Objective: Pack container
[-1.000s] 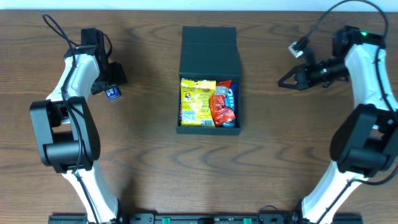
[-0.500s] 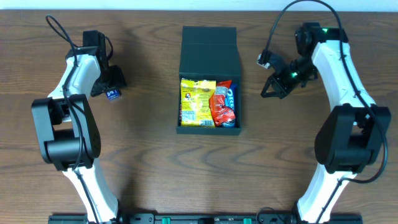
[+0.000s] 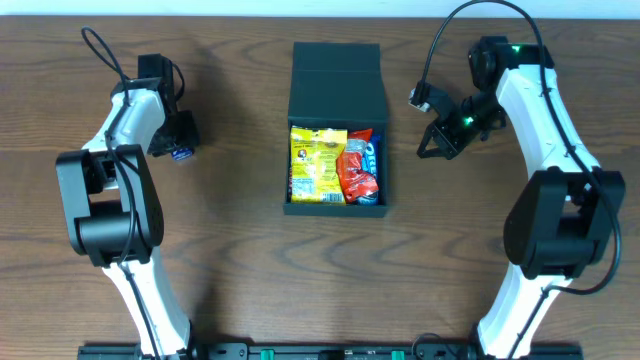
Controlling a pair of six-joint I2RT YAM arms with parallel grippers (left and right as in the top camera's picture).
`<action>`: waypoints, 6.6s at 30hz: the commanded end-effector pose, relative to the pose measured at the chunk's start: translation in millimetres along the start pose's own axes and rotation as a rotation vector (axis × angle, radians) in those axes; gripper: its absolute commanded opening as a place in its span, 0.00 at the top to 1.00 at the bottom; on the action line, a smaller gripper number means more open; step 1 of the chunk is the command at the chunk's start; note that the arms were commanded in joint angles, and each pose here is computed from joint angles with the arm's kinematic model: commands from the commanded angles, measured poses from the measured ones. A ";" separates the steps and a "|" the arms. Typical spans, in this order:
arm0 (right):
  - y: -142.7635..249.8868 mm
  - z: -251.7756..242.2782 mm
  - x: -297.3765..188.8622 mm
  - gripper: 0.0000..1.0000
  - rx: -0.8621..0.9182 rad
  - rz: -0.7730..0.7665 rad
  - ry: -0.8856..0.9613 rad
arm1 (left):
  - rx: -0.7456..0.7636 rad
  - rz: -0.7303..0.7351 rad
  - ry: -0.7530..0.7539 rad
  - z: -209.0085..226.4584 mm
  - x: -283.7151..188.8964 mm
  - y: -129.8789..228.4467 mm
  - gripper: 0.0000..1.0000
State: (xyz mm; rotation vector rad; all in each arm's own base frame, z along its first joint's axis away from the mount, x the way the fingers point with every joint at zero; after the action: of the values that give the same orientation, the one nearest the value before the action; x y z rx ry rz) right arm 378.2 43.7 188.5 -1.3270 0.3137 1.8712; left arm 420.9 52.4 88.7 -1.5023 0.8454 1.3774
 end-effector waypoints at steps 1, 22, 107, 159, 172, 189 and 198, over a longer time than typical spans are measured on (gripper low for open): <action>-4.6 2.3 -4.4 0.99 -0.012 -0.012 0.012 | 0.003 0.025 -0.025 3.7 9.8 3.6 0.57; -8.8 5.9 -5.6 0.99 0.002 -0.040 -0.009 | 0.190 -0.110 0.085 -88.5 -102.1 -0.4 0.94; -13.2 -13.8 -22.0 0.98 0.225 -0.250 -0.073 | 0.072 -0.324 0.253 -126.1 -203.9 28.3 0.94; -99.5 -79.4 77.2 0.98 0.350 -0.617 -0.604 | 0.086 0.139 1.028 -207.1 -26.7 -24.8 0.94; -93.0 -15.7 -37.2 0.98 0.183 -0.684 -0.302 | 0.449 -0.053 0.984 -188.3 -149.9 -35.0 0.94; -45.1 43.8 -62.9 0.98 0.237 -0.408 -0.054 | 0.677 -0.223 0.591 -122.0 -254.8 11.6 0.94; -35.3 105.7 -139.3 0.16 0.031 -0.627 0.104 | 0.703 -0.442 0.706 -96.9 -349.1 49.8 0.05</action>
State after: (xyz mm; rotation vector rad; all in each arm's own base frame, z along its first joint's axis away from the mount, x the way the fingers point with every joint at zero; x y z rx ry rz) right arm 374.0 66.6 318.8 -1.2014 0.0937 1.3608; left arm 395.5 -87.1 371.0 -1.4395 1.2490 0.3018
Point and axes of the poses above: each gripper's point midway between its finger pads, its own x axis out along the fingers, its own z axis along the line the jaws close on, y = z × x, the point moved 9 cm from there along -x, back along the fingers, and after that the axes turned 2 degrees about -x, right-handed, at the moved point
